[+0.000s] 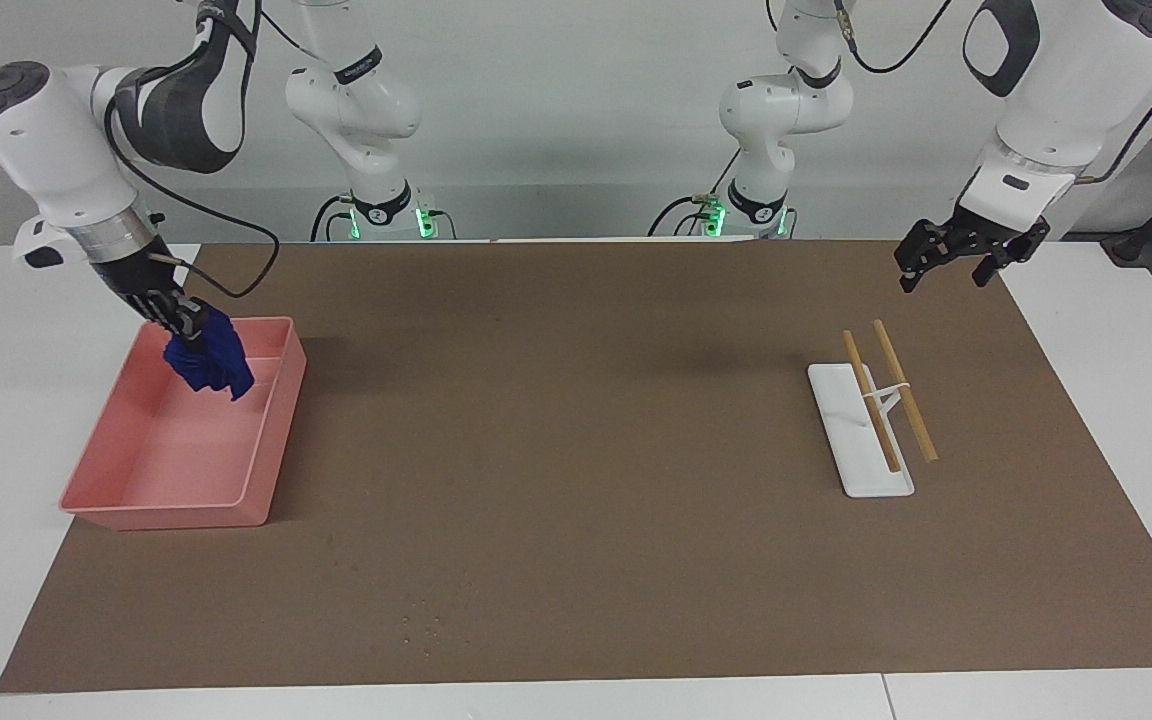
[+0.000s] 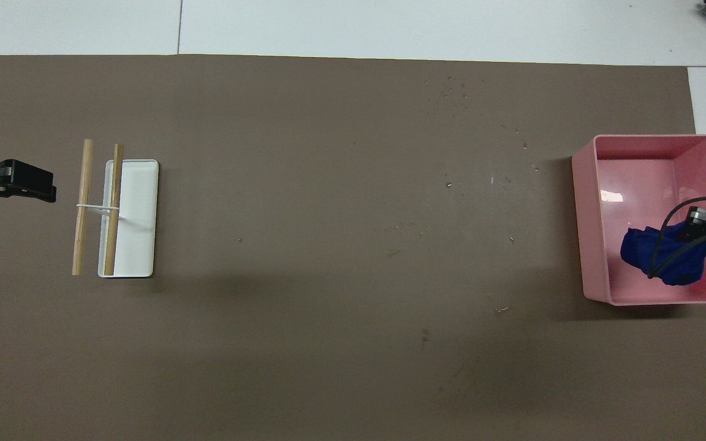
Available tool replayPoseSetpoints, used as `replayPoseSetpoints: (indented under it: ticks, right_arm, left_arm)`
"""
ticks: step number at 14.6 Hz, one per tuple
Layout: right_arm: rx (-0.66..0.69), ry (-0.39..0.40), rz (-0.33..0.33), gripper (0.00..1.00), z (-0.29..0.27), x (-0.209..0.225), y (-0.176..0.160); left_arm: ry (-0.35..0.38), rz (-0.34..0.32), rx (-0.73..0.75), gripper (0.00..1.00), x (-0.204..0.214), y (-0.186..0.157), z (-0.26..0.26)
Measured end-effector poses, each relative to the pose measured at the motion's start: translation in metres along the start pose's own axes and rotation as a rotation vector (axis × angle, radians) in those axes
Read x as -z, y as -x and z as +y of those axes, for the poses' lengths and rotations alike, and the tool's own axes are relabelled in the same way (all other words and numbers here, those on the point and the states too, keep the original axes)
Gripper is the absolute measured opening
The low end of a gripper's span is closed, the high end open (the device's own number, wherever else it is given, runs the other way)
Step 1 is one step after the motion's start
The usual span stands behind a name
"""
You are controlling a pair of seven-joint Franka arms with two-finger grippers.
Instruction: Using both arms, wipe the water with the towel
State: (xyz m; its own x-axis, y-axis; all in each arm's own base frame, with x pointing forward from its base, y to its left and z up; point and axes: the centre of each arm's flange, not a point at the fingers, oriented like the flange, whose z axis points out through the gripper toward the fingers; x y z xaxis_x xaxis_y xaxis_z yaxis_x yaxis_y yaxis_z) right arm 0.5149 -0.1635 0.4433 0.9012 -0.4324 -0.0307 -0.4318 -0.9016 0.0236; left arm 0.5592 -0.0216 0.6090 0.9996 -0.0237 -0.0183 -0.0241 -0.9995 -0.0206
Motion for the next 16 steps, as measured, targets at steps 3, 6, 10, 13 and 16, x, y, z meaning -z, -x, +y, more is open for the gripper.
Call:
replayPoseSetpoints:
  ticks: [3,6,10,13,16]
  right_arm:
    - [-0.009,0.004,-0.034,0.19,0.018,-0.046,-0.006]
    - [-0.006,0.005,-0.04,0.5,0.017,-0.05,-0.006]
    - [0.03,0.008,-0.02,0.92,-0.002,-0.013,-0.001]
    - [0.116,0.015,-0.001,1.0,-0.048,0.04,0.013]
    - [0.206,0.018,0.015,1.0,-0.098,0.086,0.03]
  left_arm:
    - [0.002,-0.006,-0.003,1.0,-0.002,0.001,0.002]
    - [0.002,-0.005,-0.003,1.0,-0.002,0.002,0.002]
    - [0.003,-0.006,-0.001,1.0,-0.002,0.002,0.002]
    - [0.003,-0.004,-0.001,1.0,-0.002,0.002,0.002]
    - [0.003,-0.003,0.0,1.0,-0.002,0.002,0.002]
